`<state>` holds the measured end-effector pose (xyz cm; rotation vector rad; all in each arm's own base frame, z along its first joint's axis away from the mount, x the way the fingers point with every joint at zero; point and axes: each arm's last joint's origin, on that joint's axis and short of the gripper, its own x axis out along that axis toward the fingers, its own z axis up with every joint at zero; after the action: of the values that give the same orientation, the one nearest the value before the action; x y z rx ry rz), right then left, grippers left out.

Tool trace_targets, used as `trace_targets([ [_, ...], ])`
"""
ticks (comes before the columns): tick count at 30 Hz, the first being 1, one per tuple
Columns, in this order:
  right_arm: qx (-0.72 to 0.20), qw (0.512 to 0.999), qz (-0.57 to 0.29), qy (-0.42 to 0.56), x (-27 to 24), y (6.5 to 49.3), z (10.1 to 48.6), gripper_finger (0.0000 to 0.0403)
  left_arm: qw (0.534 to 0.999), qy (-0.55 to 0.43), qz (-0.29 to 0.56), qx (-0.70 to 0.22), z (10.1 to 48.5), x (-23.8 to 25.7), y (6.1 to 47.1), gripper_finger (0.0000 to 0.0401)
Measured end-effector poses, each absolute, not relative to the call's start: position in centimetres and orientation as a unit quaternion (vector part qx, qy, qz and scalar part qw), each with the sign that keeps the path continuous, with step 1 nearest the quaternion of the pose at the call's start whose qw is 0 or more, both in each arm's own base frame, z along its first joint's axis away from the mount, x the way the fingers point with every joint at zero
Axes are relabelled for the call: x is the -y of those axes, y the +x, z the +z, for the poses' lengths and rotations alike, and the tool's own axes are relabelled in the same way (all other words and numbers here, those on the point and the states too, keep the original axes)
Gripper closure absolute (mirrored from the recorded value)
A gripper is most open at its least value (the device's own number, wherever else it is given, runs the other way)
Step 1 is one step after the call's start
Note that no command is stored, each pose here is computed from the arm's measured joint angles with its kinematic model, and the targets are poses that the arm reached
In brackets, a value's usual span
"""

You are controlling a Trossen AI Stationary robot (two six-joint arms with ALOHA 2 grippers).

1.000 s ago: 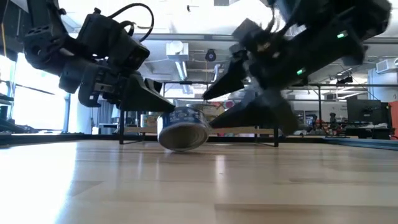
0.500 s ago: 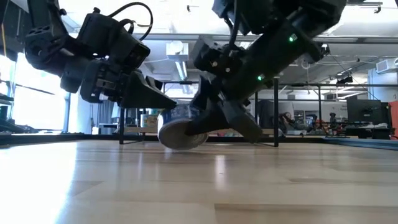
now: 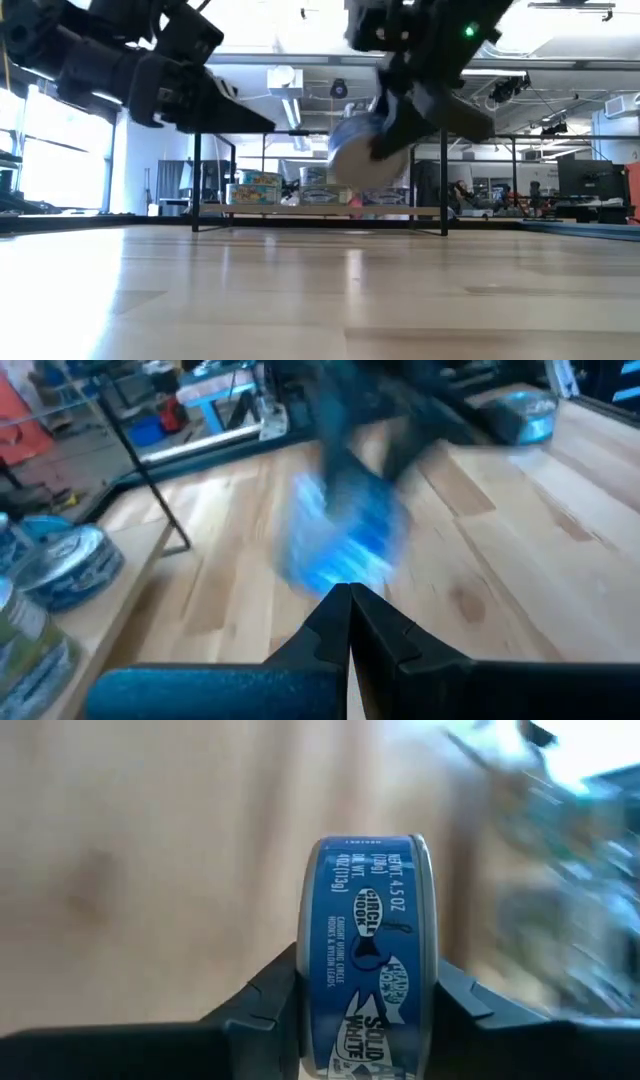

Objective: Stack canned seafood by type on shelf
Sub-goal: Stack the blue tuna can on top of the bottom blue tuna can on the shelf

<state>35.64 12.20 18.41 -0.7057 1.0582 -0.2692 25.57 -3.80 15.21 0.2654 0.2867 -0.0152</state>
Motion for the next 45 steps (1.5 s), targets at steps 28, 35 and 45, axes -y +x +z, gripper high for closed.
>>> trace_targets([
  [28, -0.602, 0.704, -0.271, -0.262, 9.5, 35.2, 21.3, 0.0285, 0.979, 0.125, 0.011, -0.162, 12.5, 5.8, 25.9, 0.0401],
  [35, -0.612, 0.700, -0.261, -0.259, 8.9, 35.0, 21.2, 0.0226, 0.979, 0.128, 0.003, -0.160, 12.5, 6.1, 25.8, 0.0401],
  [45, -0.622, 0.684, -0.289, -0.248, 8.6, 34.5, 21.1, 0.0154, 0.980, 0.127, 0.004, -0.156, 12.6, 6.1, 25.9, 0.0401],
])
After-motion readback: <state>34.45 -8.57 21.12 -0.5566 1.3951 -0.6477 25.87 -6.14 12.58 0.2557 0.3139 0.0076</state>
